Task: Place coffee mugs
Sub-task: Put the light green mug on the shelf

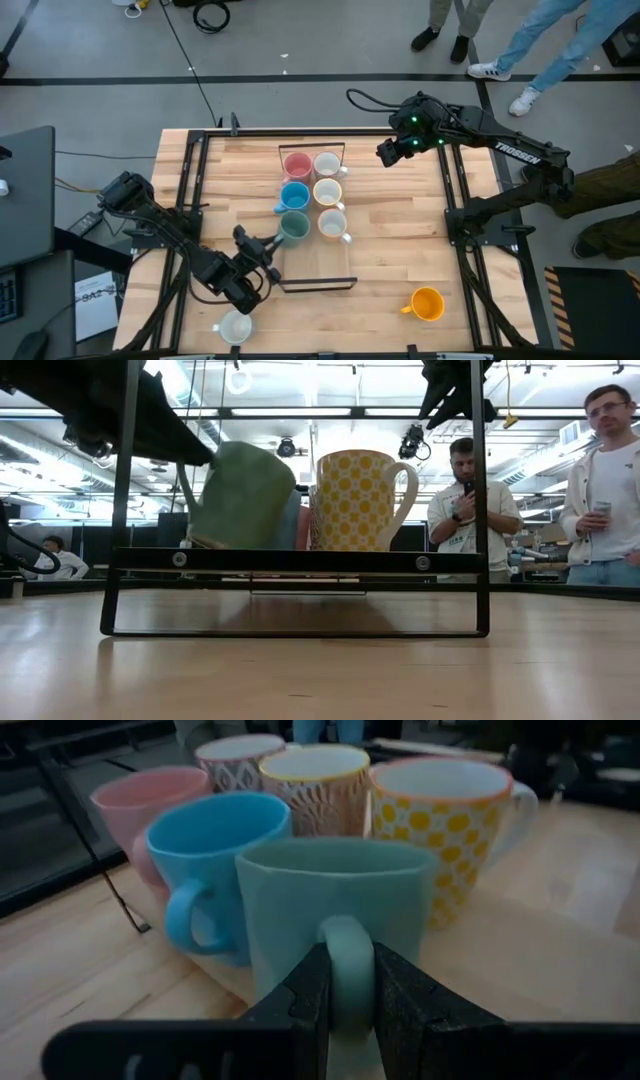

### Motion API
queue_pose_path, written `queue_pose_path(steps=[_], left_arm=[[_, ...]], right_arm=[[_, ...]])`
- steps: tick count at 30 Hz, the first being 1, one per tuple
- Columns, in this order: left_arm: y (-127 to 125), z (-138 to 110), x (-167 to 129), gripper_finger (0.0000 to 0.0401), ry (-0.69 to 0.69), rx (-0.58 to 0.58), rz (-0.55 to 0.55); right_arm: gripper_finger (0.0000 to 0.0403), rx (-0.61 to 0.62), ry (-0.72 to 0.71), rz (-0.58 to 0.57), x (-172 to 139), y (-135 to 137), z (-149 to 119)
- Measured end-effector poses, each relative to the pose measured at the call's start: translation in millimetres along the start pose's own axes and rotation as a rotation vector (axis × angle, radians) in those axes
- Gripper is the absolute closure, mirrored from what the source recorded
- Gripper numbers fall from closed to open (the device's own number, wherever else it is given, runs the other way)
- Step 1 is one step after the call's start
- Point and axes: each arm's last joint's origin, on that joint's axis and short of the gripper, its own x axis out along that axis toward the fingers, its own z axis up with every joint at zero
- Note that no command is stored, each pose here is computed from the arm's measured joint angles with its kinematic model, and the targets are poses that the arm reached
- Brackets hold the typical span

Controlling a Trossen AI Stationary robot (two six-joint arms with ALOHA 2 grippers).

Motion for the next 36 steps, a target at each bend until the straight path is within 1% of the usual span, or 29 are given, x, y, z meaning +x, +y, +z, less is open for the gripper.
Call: queue_pose_path(steps=[6, 11, 15, 22, 30, 36], left_arm=[[-0.7, -2.8, 0.0, 0.0340, 0.078, 0.015, -0.034], [0.5, -5.6, 0.1, 0.0324, 0.131, 0.040, -0.048], [1.4, -5.3, 2.2, 0.0315, 0.139, 0.043, -0.041], [3.2, -0.1, 17.0, 0.0313, 0.161, 0.091, -0.019], [3.9, 7.1, 36.9, 0.0312, 0.224, 0.138, -0.040], [5.0, 7.8, 40.4, 0.0312, 0.242, 0.146, -0.043]], right_arm=[[0.0289, -0.002, 0.000, 0.000, 0.0, 0.0, 0.0], [0.0289, -0.002, 0.000, 0.000, 0.0, 0.0, 0.0], [0.0289, -0.002, 0.000, 0.000, 0.0, 0.0, 0.0], [0.0289, -0.002, 0.000, 0.000, 0.0, 0.1, 0.0], [0.0289, -0.002, 0.000, 0.000, 0.0, 0.0, 0.0], [0.0289, -0.002, 0.000, 0.000, 0.0, 0.0, 0.0]])
